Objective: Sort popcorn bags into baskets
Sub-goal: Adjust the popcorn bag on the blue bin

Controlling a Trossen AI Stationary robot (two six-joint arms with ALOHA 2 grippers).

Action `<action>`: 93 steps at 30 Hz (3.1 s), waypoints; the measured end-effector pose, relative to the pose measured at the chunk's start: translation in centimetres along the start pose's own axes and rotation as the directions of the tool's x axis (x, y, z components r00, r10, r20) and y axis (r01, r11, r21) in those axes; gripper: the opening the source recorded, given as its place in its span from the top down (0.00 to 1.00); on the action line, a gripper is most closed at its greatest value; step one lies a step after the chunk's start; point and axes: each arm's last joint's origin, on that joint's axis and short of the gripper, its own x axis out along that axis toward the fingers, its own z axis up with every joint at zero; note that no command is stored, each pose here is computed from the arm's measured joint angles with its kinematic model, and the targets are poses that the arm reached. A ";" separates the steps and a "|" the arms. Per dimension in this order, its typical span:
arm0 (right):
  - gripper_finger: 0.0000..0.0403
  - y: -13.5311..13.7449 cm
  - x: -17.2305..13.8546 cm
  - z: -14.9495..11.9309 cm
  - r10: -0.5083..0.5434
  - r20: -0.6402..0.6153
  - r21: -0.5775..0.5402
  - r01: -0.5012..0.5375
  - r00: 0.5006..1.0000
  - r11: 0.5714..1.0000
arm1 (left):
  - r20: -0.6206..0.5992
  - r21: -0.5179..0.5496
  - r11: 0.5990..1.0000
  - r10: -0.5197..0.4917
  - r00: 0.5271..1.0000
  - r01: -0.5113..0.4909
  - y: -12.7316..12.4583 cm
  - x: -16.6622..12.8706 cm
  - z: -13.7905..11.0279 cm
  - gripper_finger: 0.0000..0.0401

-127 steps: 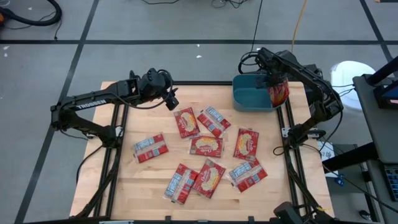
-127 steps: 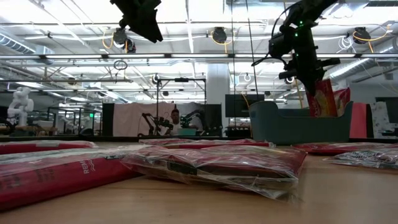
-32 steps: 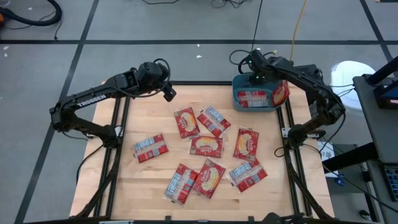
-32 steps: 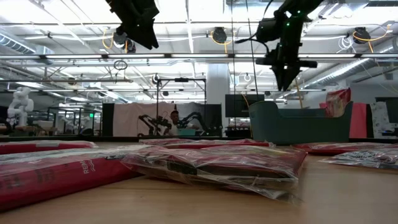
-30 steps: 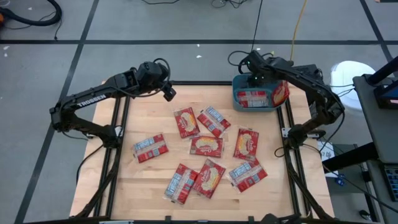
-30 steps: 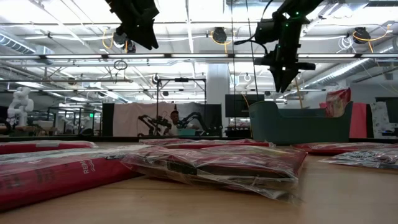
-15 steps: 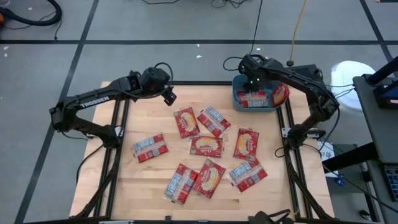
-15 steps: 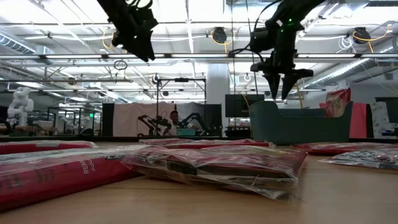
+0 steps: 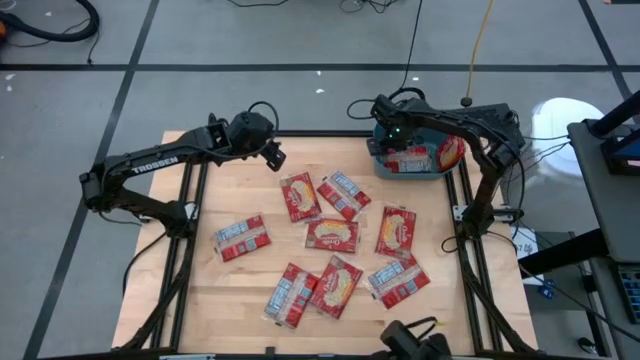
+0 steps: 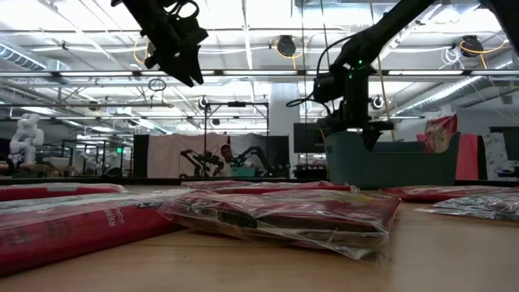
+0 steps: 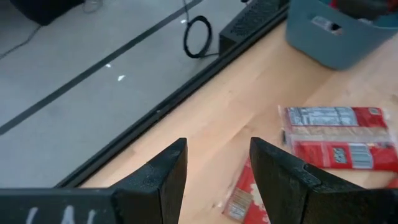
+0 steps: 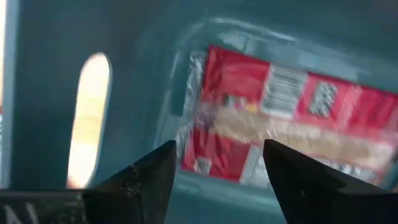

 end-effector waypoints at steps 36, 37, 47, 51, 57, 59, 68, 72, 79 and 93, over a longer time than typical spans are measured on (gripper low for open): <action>0.43 -1.5 -2.4 -0.8 -0.138 0.071 -0.081 0.144 0.988 0.986 | -0.004 0.098 0.995 -0.020 1.000 0.021 0.0 0.0 0.0 0.55; 0.43 -1.7 -2.5 -0.9 -0.153 0.066 -0.082 0.159 0.986 0.984 | -0.004 0.105 0.994 -0.019 1.000 0.019 0.0 0.0 0.0 0.55; 0.43 -4.0 -4.4 -2.0 -0.350 0.056 -0.098 0.354 0.935 0.930 | -0.001 0.117 0.993 -0.013 1.000 0.013 0.0 0.0 0.0 0.55; 0.43 -4.6 -5.9 -2.5 -0.348 0.092 -0.065 0.355 0.933 0.933 | -0.001 0.117 0.993 -0.013 1.000 0.013 0.0 0.0 0.0 0.55; 0.43 -5.6 -7.6 -3.3 -0.438 0.135 -0.018 0.444 0.889 0.896 | 0.020 0.111 0.994 -0.017 1.000 0.015 0.0 0.0 0.2 0.55; 0.43 -5.9 -7.6 -3.3 -0.449 0.117 -0.007 0.453 0.886 0.892 | 0.039 0.106 0.994 -0.022 0.999 0.017 -0.1 0.0 0.4 0.55; 0.43 -7.2 -7.6 -3.9 -0.548 0.058 0.006 0.549 0.834 0.836 | 0.069 0.128 0.992 -0.028 0.997 0.019 -0.2 0.0 0.7 0.55; 0.43 -7.7 -7.6 -3.9 -0.602 0.060 0.005 0.603 0.796 0.798 | 0.068 0.129 0.992 -0.028 0.997 0.019 -0.2 0.0 0.7 0.55; 0.43 -7.8 -7.0 -4.1 -0.639 0.071 -0.005 0.641 0.766 0.768 | 0.068 0.129 0.991 -0.028 0.997 0.019 -0.2 0.0 0.7 0.55; 0.43 -4.6 -7.5 -3.9 -0.263 0.169 0.011 0.264 0.950 0.964 | 0.058 0.141 0.989 -0.050 0.997 0.042 -0.3 0.0 0.6 0.55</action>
